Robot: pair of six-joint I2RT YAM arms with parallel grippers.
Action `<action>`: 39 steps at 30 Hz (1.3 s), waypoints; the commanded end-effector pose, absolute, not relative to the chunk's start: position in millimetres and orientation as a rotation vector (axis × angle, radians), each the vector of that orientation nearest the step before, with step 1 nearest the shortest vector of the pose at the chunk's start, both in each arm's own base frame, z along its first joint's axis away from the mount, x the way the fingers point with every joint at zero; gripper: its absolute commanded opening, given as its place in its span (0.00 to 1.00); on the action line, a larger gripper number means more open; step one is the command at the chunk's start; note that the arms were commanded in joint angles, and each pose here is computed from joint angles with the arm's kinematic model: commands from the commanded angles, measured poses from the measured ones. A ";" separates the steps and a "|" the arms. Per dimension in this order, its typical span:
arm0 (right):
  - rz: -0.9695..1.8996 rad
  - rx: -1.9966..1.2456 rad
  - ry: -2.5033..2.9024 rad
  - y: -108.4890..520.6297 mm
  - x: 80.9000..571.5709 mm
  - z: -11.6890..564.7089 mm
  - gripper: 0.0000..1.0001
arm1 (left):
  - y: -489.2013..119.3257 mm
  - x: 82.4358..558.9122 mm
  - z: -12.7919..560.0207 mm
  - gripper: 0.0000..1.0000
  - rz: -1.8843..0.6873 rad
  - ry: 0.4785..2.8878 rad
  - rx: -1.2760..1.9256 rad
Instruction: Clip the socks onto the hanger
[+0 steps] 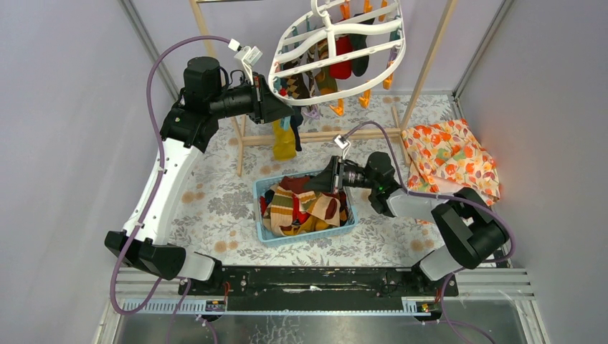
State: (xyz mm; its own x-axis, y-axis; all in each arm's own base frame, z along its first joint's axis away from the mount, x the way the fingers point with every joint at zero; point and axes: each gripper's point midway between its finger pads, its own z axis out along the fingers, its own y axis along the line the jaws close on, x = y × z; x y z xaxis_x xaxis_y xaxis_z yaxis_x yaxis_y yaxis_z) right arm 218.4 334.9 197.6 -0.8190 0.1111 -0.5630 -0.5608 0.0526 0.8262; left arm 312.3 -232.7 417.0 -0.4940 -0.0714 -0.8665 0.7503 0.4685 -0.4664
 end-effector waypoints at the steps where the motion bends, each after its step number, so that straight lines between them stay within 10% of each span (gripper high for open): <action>1: 1.869 -0.583 1.572 331.4 212.5 280.0 0.00 | -234.9 303.1 427.6 0.00 -1.177 1.776 0.622; 14: 1.979 -0.715 1.230 319.1 184.9 399.7 0.00 | -235.0 299.9 434.5 0.00 -1.216 1.750 0.606; 39: 2.094 -0.526 1.063 349.8 235.4 398.1 0.00 | -245.6 291.3 442.5 0.00 -1.459 1.673 0.552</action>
State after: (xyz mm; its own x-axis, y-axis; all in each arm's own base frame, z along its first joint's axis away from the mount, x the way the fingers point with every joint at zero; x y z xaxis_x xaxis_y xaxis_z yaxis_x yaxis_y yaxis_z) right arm 254.6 355.7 354.2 -0.7536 0.3426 -0.5609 -0.6544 -0.3105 0.6895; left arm 306.6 -243.8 420.7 -0.5957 -0.1776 -0.7833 0.7158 0.3250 -0.6180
